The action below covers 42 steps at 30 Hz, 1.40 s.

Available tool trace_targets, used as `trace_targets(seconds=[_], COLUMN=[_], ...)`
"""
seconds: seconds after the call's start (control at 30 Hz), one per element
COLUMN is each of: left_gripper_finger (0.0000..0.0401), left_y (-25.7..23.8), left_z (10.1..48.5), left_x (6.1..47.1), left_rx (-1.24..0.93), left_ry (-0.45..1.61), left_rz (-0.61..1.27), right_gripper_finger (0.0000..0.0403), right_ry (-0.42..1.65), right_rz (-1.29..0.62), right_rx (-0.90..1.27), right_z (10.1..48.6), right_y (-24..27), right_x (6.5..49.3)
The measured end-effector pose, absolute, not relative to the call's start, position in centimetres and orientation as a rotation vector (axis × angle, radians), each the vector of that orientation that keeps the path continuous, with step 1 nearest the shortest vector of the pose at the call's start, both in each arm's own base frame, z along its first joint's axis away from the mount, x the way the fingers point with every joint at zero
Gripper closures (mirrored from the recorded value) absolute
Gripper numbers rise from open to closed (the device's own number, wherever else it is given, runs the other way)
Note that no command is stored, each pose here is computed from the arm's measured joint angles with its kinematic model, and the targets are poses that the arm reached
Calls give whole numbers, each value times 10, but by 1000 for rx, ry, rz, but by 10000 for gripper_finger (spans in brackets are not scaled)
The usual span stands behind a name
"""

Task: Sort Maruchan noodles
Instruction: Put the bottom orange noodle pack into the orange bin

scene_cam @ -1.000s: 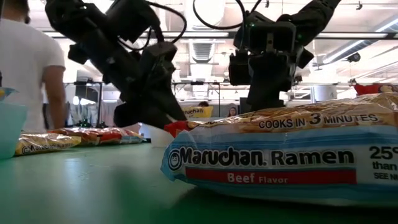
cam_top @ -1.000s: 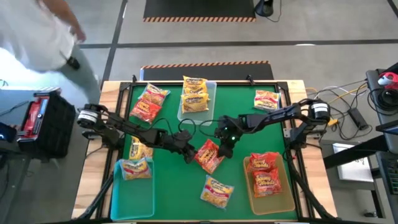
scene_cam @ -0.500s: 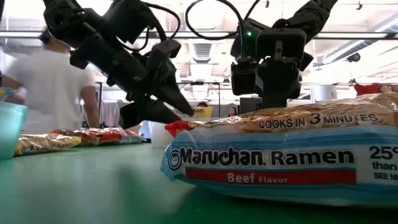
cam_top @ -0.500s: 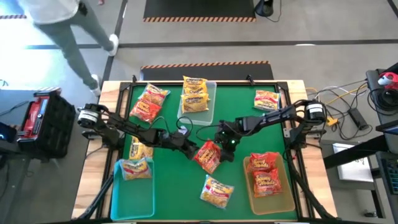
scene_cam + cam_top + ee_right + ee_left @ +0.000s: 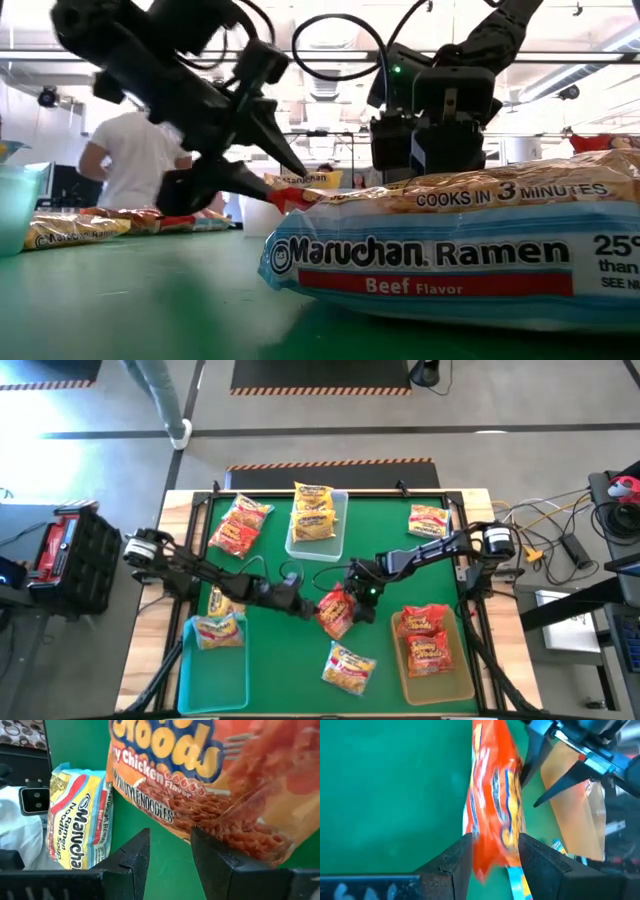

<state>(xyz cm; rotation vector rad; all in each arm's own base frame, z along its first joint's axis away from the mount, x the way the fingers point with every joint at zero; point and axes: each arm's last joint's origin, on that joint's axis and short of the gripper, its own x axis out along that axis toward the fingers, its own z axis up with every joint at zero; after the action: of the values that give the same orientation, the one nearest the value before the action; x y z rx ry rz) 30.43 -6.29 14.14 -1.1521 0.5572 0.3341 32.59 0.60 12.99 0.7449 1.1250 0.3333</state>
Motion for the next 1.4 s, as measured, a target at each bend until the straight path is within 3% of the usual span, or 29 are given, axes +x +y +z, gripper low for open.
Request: trace_targets(seconds=[0.3, 0.6, 1.1, 1.4], left_gripper_finger=[253, 252, 252, 252], left_y=[-78, -76, -26, -51], left_z=[142, 141, 137, 168], left_x=[300, 296, 302, 285], left_rx=[-1260, -1222, -929, -1041], left_ry=[434, 425, 451, 522], left_rz=[467, 531, 619, 471], right_gripper_finger=[268, 268, 268, 268], right_ry=[1013, 1024, 994, 862], right_rz=[131, 7, 130, 102], right_rx=[653, 798, 907, 659], right_z=[130, 115, 134, 170], right_y=[2, 7, 16, 12], right_x=[336, 340, 339, 330])
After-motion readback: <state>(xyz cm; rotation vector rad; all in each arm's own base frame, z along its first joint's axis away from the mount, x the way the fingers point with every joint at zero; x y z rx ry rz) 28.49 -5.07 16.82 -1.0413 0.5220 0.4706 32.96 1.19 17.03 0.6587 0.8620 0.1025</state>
